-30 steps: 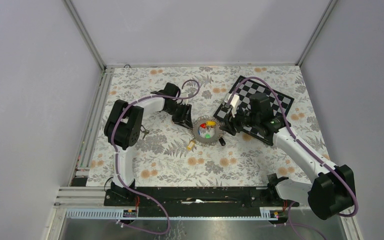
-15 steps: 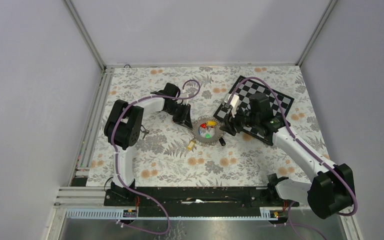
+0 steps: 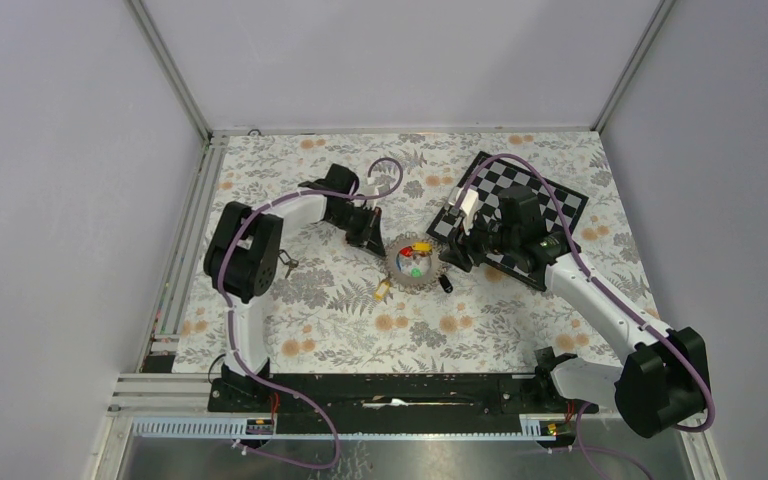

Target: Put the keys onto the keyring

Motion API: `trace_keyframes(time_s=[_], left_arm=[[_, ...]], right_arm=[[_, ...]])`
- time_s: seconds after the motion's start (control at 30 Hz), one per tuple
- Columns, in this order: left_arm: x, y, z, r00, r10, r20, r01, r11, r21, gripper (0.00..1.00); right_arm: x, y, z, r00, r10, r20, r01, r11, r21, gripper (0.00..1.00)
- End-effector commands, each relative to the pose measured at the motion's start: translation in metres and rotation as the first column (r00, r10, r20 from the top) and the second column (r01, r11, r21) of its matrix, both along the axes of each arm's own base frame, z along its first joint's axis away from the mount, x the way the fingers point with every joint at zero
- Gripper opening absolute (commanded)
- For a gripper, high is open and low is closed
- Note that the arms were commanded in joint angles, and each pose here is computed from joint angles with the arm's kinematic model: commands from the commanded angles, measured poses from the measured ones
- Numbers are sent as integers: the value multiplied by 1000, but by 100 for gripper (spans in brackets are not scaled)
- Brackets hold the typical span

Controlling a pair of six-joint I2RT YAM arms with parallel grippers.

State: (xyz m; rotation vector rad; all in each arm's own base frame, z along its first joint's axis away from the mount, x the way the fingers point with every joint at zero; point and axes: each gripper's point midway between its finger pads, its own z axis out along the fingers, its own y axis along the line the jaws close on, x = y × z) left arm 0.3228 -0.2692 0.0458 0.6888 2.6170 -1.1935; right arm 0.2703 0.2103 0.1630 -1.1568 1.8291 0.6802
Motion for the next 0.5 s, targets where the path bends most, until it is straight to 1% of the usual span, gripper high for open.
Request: trace_keyframes(time_s=[0.0, 0.1, 0.27, 0.4, 0.47], left_arm=[[-2, -9, 60, 979, -117, 169, 139, 982, -125, 0], [-10, -14, 90, 951, -183, 248, 236, 951, -202, 0], [-33, -16, 136, 873, -286, 395, 410, 869, -276, 0], [-58, -17, 171, 807, -346, 478, 531, 780, -331, 0], [-68, -19, 186, 779, -357, 515, 570, 745, -347, 0]], right_arm=[[-1, 9, 17, 1000, 30, 8, -31, 997, 66, 57], [-7, 17, 28, 997, 71, -12, -69, 991, 119, 57], [-15, 33, 52, 987, 148, -58, -133, 968, 211, 57], [-15, 44, 73, 977, 202, -69, -176, 944, 278, 56], [-14, 50, 82, 971, 228, -76, -194, 930, 313, 56]])
